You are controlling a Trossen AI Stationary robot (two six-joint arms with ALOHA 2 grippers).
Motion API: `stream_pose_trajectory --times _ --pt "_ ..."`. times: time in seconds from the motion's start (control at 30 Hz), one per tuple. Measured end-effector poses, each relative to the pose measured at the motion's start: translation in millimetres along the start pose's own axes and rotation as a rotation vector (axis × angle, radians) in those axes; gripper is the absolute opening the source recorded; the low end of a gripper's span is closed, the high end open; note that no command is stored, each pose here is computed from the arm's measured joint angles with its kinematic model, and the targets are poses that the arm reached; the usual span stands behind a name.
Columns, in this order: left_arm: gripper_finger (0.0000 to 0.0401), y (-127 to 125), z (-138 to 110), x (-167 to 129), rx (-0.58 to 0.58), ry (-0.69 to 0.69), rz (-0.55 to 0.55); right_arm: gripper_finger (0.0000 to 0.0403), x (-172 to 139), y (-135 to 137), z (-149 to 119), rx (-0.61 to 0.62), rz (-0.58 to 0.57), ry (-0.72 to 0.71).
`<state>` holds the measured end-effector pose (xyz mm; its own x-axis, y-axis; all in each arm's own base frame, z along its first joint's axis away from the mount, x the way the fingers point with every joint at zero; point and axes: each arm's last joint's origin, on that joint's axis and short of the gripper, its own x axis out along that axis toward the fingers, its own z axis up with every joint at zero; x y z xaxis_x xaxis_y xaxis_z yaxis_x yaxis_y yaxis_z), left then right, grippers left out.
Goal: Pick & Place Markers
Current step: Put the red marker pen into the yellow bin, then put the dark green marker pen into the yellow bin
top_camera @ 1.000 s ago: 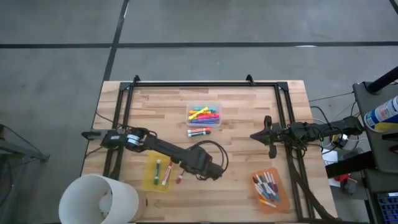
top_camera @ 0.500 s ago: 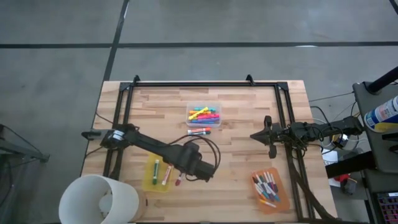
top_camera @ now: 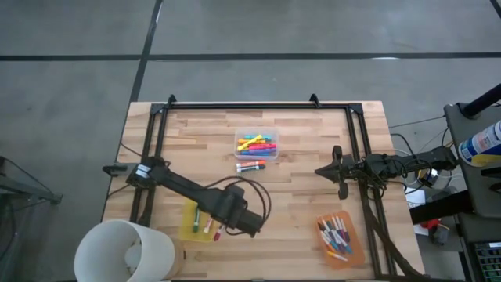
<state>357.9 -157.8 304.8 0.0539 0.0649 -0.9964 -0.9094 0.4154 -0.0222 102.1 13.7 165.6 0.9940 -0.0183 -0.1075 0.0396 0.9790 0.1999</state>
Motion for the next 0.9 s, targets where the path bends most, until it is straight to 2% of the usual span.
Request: stream_pose_trajectory --times 0.27,0.57,0.77,0.9 --pt "0.0043 16.7 -8.9 45.7 -0.023 0.086 0.204 0.0009 0.0 0.0 0.0 0.000 0.000 0.000" --pt "0.0046 41.9 -13.2 83.7 -0.043 0.136 0.392 0.0009 0.0 0.0 0.0 0.000 0.000 0.000" --pt "0.0115 45.9 -12.6 90.7 -0.011 0.144 0.418 0.0009 0.0 0.0 0.0 0.000 0.000 0.000" --pt "0.0145 46.3 -11.7 91.0 -0.003 0.144 0.422 0.0009 0.0 0.0 0.0 0.000 0.000 0.000"
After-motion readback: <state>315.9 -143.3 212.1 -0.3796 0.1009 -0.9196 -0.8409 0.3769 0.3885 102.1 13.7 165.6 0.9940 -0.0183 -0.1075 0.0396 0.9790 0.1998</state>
